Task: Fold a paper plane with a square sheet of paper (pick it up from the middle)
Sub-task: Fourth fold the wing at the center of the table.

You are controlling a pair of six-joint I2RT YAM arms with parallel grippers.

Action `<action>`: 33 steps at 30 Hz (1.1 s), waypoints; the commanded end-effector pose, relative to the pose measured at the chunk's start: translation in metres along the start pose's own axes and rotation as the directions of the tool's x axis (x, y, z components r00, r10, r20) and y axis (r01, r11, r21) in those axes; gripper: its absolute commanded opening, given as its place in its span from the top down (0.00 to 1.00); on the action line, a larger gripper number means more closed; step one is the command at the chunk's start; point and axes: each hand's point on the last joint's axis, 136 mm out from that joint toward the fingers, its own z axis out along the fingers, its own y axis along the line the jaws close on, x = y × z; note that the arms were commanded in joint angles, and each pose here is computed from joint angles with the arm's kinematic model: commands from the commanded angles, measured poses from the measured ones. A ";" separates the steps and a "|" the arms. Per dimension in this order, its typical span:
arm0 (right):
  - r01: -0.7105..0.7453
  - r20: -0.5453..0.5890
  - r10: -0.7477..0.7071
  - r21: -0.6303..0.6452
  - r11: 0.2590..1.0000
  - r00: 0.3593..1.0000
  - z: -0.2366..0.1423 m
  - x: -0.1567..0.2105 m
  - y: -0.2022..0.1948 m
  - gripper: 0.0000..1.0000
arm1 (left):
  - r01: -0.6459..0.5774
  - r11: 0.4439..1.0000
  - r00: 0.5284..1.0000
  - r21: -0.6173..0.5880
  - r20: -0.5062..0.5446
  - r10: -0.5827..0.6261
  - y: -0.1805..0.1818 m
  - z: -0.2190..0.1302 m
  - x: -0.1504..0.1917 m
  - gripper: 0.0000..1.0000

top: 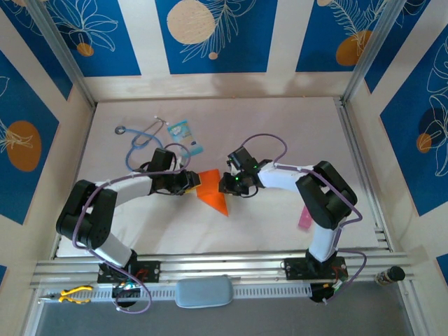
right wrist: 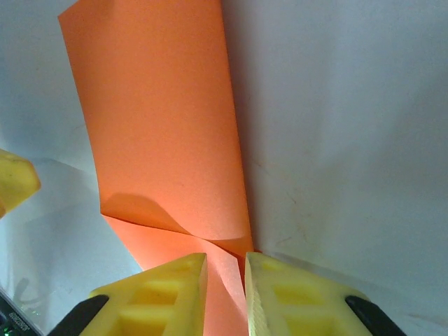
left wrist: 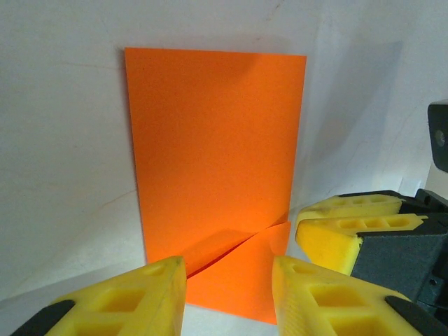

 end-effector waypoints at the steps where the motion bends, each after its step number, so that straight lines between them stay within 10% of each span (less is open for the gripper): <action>1: 0.005 -0.038 -0.005 -0.008 1.000 0.999 0.002 0.004 0.000 0.79 | 0.004 1.000 1.000 0.013 -0.012 -0.004 0.002 0.000 0.000 0.62; 33: 0.017 0.009 -0.016 -0.161 0.987 1.000 -0.022 0.005 0.019 0.99 | 0.015 1.000 1.000 0.018 -0.020 -0.014 0.003 0.001 -0.004 0.59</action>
